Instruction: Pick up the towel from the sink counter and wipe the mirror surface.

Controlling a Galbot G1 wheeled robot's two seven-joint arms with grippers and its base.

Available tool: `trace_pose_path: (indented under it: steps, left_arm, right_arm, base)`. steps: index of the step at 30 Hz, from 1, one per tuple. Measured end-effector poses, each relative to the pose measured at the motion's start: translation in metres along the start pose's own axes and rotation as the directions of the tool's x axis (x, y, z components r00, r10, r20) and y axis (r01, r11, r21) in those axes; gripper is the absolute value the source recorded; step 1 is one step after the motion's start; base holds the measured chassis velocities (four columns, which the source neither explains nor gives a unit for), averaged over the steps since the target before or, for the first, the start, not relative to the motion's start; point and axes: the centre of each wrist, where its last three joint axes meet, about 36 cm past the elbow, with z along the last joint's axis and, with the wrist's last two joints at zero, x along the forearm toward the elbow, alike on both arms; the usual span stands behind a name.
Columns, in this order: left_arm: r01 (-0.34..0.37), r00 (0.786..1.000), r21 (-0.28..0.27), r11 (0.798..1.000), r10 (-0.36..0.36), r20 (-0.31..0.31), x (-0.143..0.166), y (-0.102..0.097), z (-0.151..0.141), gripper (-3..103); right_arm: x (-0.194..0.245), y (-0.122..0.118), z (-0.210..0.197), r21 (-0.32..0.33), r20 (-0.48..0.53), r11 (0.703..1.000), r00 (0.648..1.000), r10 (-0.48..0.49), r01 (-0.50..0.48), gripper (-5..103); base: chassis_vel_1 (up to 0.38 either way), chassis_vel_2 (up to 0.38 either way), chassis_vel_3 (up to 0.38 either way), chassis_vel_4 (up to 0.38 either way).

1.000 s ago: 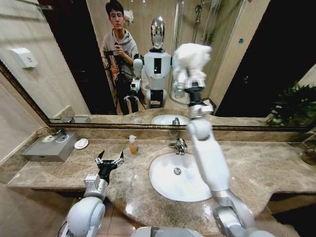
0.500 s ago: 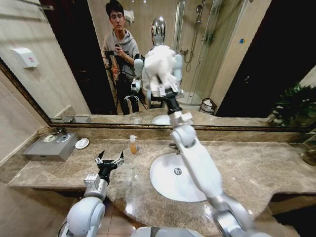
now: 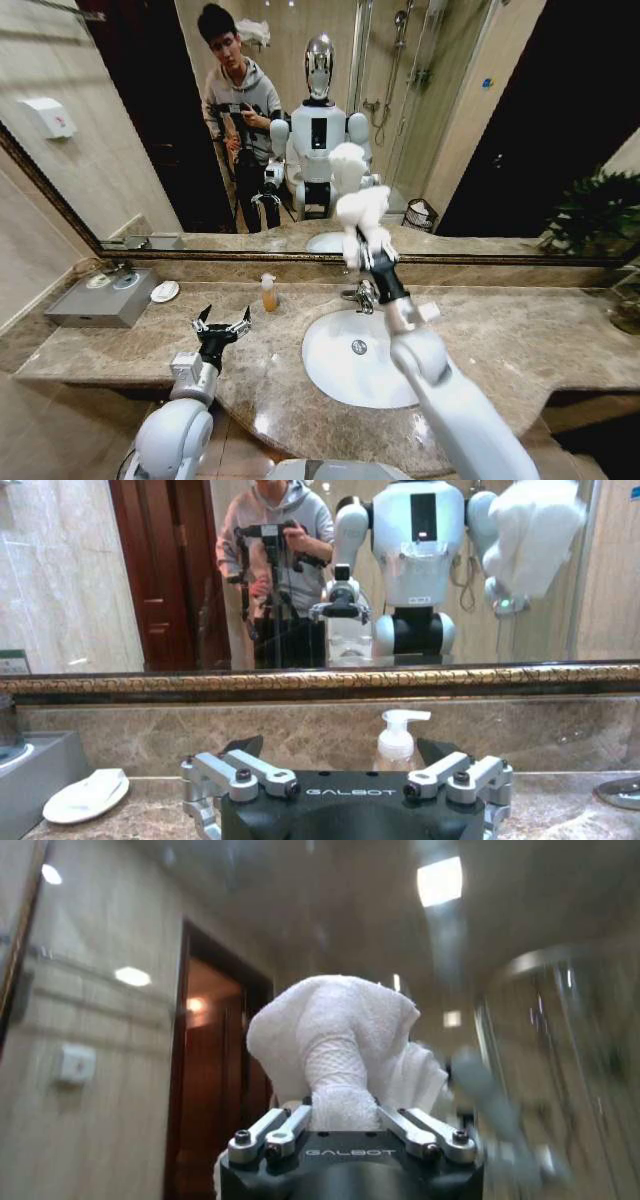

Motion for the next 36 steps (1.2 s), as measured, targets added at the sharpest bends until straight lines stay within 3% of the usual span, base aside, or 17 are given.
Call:
trace_pose_path:
  steps: [2, 5, 7, 11, 13, 16, 17, 19, 21, 22, 24, 25, 30, 36]
  left_arm:
    - [0.000, 1.000, 0.000, 1.000, 0.000, 0.000, 0.000, 0.000, 0.000, 100]
    - [0.000, 1.000, 0.000, 1.000, 0.000, 0.000, 0.000, 0.000, 0.000, 100]
    - [0.000, 1.000, 0.000, 1.000, 0.000, 0.000, 0.000, 0.000, 0.000, 100]
    - [0.000, 1.000, 0.000, 1.000, 0.000, 0.000, 0.000, 0.000, 0.000, 100]
    - [0.000, 1.000, 0.000, 1.000, 0.000, 0.000, 0.000, 0.000, 0.000, 100]
    - [0.000, 1.000, 0.000, 1.000, 0.000, 0.000, 0.000, 0.000, 0.000, 100]
    - [0.000, 1.000, 0.000, 1.000, 0.000, 0.000, 0.000, 0.000, 0.000, 100]
    - [0.000, 1.000, 0.000, 1.000, 0.000, 0.000, 0.000, 0.000, 0.000, 100]
    - [0.000, 1.000, 0.000, 1.000, 0.000, 0.000, 0.000, 0.000, 0.000, 100]
    - [0.000, 1.000, 0.000, 1.000, 0.000, 0.000, 0.000, 0.000, 0.000, 100]
    - [0.000, 1.000, 0.000, 1.000, 0.000, 0.000, 0.000, 0.000, 0.000, 100]
    - [0.000, 1.000, 0.000, 1.000, 0.000, 0.000, 0.000, 0.000, 0.000, 100]
    - [0.000, 1.000, 0.000, 1.000, 0.000, 0.000, 0.000, 0.000, 0.000, 100]
    - [0.000, 1.000, 0.000, 1.000, 0.000, 0.000, 0.000, 0.000, 0.000, 100]
  right_arm:
    - [0.010, 0.003, 0.005, -0.013, -0.032, 1.000, 0.999, 0.004, -0.004, 18]
    - [0.052, 0.010, 0.030, -0.048, -0.176, 0.998, 0.984, 0.034, -0.043, 18]
    - [0.057, 0.010, 0.034, -0.048, -0.194, 0.998, 0.980, 0.041, -0.052, 18]
    - [0.082, 0.014, 0.061, -0.047, -0.357, 0.991, 0.929, 0.100, -0.125, 18]
    - [0.083, 0.014, 0.062, -0.048, -0.385, 0.990, 0.917, 0.104, -0.133, 18]
    - [0.080, 0.008, 0.069, -0.048, -0.572, 0.980, 0.810, 0.132, -0.194, 18]
    - [0.080, 0.008, 0.069, -0.048, -0.572, 0.980, 0.810, 0.132, -0.194, 18]
    - [0.069, -0.001, 0.077, -0.028, -0.667, 0.977, 0.732, 0.140, -0.212, 18]
    - [0.064, -0.008, 0.080, -0.013, -0.702, 0.978, 0.698, 0.139, -0.208, 18]
    - [0.064, -0.008, 0.080, -0.013, -0.702, 0.978, 0.698, 0.139, -0.208, 18]
    - [0.065, -0.011, 0.079, -0.011, -0.747, 0.983, 0.654, 0.115, -0.185, 18]
    - [0.065, -0.011, 0.079, -0.011, -0.747, 0.983, 0.654, 0.115, -0.185, 18]
    - [0.047, 0.017, 0.110, -0.043, -0.798, 0.992, 0.601, 0.037, -0.119, 18]
    - [0.032, 0.036, 0.143, -0.044, -0.826, 0.994, 0.563, 0.021, -0.100, 18]
  base:
    - [0.000, 0.000, 0.000, 0.000]
    - [0.000, 0.000, 0.000, 0.000]
    - [0.000, 0.000, 0.000, 0.000]
    - [0.000, 0.000, 0.000, 0.000]
    - [0.000, 0.000, 0.000, 0.000]
    - [0.000, 0.000, 0.000, 0.000]
    - [0.000, 0.000, 0.000, 0.000]
    - [0.000, 0.000, 0.000, 0.000]
    - [0.000, 0.000, 0.000, 0.000]
    - [0.000, 0.000, 0.000, 0.000]
    - [0.000, 0.000, 0.000, 0.000]
    - [0.000, 0.000, 0.000, 0.000]
    - [0.000, 0.000, 0.000, 0.000]
    - [0.000, 0.000, 0.000, 0.000]
